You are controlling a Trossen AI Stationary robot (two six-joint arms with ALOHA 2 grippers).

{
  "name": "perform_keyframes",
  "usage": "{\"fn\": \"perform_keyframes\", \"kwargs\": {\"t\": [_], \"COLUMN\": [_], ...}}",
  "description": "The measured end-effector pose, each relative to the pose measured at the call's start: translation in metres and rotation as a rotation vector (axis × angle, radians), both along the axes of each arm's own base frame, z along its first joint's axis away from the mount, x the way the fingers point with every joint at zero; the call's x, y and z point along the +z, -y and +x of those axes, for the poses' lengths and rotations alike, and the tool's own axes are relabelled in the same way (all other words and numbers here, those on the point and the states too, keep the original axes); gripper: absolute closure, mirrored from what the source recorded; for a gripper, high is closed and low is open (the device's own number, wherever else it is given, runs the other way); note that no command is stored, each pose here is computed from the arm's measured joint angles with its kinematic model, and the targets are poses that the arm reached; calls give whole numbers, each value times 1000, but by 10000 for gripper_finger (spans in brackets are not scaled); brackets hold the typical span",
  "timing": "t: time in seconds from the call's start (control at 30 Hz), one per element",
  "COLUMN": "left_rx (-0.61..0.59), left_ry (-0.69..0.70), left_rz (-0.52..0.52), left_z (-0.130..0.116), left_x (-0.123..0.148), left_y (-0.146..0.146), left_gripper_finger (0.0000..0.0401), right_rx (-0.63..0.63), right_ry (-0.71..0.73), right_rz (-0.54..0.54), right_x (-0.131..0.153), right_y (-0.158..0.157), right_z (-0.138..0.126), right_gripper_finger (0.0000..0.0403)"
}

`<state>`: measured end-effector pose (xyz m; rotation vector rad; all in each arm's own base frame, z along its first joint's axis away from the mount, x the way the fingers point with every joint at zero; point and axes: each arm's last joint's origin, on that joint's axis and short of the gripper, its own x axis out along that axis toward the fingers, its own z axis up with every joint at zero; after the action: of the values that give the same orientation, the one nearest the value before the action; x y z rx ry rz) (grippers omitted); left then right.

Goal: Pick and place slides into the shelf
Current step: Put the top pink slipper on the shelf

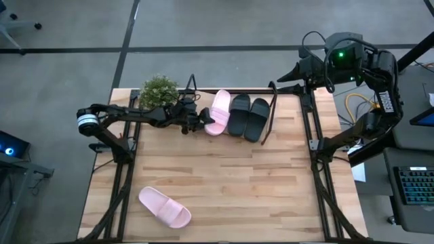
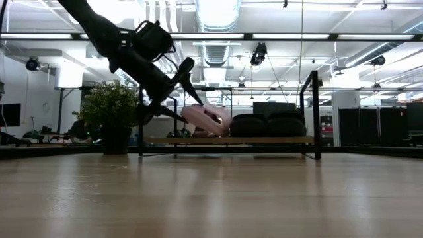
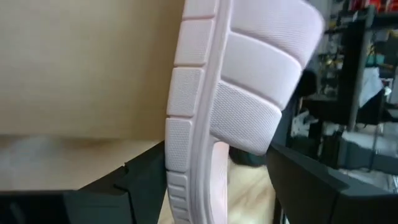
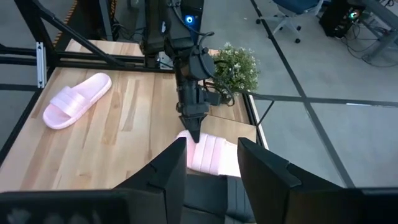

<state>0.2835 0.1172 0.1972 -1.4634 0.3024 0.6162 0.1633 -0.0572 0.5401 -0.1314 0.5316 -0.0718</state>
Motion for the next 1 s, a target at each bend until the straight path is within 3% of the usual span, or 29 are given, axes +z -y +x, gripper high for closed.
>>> {"fn": "perform_keyframes", "kwargs": {"t": [0.23,1.0], "left_rx": [62,45], "left_ry": [-6,-204], "left_rz": [77,102], "left_z": [-3,-11], "left_x": [6,-8], "left_y": [-2,2], "left_gripper_finger": [156,156], "right_rx": [1,1], "right_ry": [0,-9], "right_rz": [-3,0], "right_x": [0,-1], "right_y": [0,0], "right_z": [0,0], "right_gripper_finger": [274,275]}}
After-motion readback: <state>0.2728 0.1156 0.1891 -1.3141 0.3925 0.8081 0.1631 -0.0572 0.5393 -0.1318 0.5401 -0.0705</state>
